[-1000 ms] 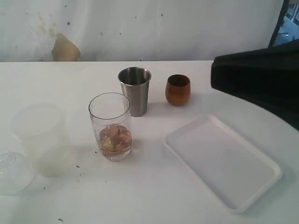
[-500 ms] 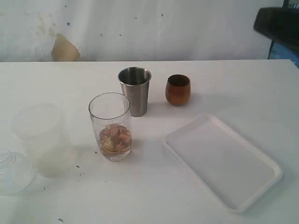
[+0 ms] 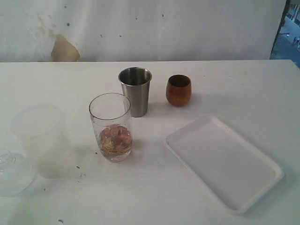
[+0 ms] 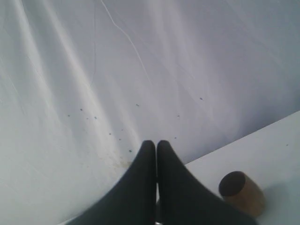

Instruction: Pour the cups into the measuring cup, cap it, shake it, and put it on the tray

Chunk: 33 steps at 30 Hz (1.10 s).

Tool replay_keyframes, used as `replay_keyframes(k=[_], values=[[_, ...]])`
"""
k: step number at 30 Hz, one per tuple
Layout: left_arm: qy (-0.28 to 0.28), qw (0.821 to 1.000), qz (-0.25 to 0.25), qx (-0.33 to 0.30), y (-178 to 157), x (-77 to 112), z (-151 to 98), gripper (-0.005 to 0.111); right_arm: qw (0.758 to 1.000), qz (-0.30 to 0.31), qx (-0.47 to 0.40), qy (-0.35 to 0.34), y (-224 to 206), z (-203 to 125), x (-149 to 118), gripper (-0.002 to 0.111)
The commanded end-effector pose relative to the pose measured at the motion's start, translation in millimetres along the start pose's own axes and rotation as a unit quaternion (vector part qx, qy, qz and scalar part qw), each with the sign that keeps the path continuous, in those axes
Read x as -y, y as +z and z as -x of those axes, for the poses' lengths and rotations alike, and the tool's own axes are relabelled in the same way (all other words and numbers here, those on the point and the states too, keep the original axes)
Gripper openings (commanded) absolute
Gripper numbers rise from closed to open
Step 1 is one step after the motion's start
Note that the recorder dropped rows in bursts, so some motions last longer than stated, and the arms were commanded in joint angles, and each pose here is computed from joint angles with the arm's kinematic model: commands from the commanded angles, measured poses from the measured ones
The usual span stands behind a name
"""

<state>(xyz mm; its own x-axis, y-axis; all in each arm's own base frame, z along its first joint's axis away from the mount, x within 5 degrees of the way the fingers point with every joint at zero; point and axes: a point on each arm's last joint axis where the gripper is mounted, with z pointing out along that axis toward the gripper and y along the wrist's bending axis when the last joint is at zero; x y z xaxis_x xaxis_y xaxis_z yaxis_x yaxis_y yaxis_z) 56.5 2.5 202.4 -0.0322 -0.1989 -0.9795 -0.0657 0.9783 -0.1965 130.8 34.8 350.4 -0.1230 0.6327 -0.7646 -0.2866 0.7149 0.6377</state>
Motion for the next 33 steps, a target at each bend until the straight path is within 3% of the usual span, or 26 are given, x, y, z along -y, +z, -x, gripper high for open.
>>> replay_keyframes(k=[1, 4, 7, 14, 18, 23, 33], values=[[0.002, 1.000, -0.001, 0.001, 0, -0.1, -1, 0.000, 0.991, 0.022, 0.038, -0.123, -13, -7, 4, 0.000], [0.002, 1.000, -0.001, 0.001, 0, -0.1, -1, 0.000, 0.967, 0.042, 0.078, -0.238, -25, -15, 8, 0.000], [0.002, 1.000, -0.001, 0.001, 0, -0.1, -1, 0.000, 0.949, 0.026, 0.099, -0.298, -36, -28, 21, 0.000], [0.002, 1.000, -0.001, 0.001, 0, -0.1, -1, 0.000, 0.945, -0.022, 0.109, -0.308, -64, -61, 57, 0.000], [0.002, 1.000, -0.001, 0.001, 0, -0.1, -1, 0.000, 0.922, -0.033, 0.104, -0.372, -75, -81, 72, 0.000], [0.003, 1.000, -0.001, 0.001, 0, -0.1, -1, 0.000, 0.895, -0.053, 0.064, -0.438, -81, -88, 77, 0.000], [0.003, 1.000, -0.001, 0.001, 0, -0.1, -1, 0.000, 0.888, -0.116, 0.015, -0.444, -90, -95, 89, 0.000]])
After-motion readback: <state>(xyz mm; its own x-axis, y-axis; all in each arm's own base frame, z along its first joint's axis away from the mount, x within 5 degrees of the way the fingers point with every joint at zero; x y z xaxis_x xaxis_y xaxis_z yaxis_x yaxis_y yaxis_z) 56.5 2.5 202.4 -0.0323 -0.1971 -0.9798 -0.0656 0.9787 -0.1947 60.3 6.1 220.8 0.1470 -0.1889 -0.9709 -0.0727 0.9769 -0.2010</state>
